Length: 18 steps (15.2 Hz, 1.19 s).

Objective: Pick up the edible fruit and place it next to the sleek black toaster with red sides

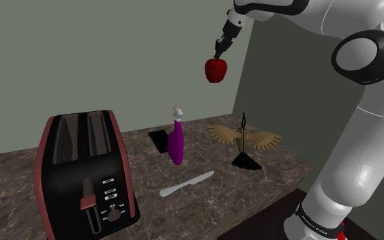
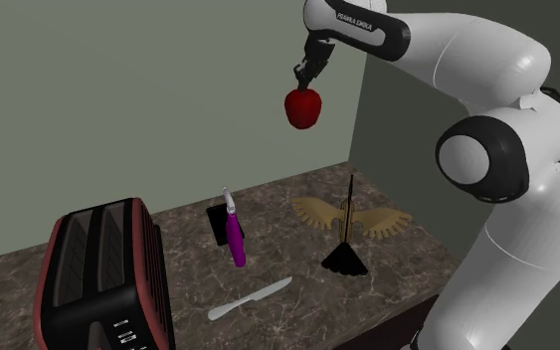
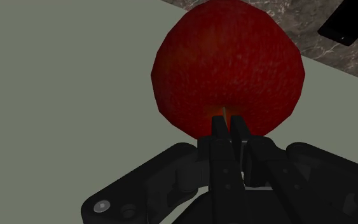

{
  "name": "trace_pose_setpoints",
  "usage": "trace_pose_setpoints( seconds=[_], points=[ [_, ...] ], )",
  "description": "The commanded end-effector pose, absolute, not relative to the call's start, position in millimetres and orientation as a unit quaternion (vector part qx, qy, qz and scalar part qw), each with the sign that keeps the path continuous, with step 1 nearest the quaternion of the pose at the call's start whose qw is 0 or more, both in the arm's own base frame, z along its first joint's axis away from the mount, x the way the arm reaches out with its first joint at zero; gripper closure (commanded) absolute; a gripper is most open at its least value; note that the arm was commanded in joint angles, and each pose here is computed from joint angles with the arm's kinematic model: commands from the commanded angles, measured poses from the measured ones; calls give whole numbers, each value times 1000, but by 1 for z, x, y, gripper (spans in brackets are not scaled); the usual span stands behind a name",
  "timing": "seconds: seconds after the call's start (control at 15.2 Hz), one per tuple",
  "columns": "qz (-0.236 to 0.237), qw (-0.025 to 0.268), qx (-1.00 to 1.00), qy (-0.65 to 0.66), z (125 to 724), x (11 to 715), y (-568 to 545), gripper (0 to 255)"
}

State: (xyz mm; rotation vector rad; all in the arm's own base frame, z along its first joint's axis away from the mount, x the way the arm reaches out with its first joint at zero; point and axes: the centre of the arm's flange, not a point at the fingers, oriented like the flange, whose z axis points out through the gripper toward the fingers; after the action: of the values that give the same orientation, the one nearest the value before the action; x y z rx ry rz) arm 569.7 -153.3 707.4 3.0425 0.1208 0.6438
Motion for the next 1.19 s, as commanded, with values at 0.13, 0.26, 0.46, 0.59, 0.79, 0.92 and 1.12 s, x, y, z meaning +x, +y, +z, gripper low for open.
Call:
trace_pose_setpoints(
  seconds=[0.13, 0.26, 0.46, 0.59, 0.79, 0.92, 1.12],
  points=[
    [207, 15, 978, 39, 729, 570, -153, 255],
    [207, 15, 978, 39, 729, 555, -130, 255],
    [207, 15, 978, 39, 729, 534, -97, 255],
    [207, 15, 978, 39, 729, 520, -75, 255],
    [207, 15, 978, 39, 729, 499, -41, 255],
    [207, 15, 978, 39, 729, 485, -19, 255],
    [207, 15, 978, 39, 729, 464, 15, 255]
  ],
)
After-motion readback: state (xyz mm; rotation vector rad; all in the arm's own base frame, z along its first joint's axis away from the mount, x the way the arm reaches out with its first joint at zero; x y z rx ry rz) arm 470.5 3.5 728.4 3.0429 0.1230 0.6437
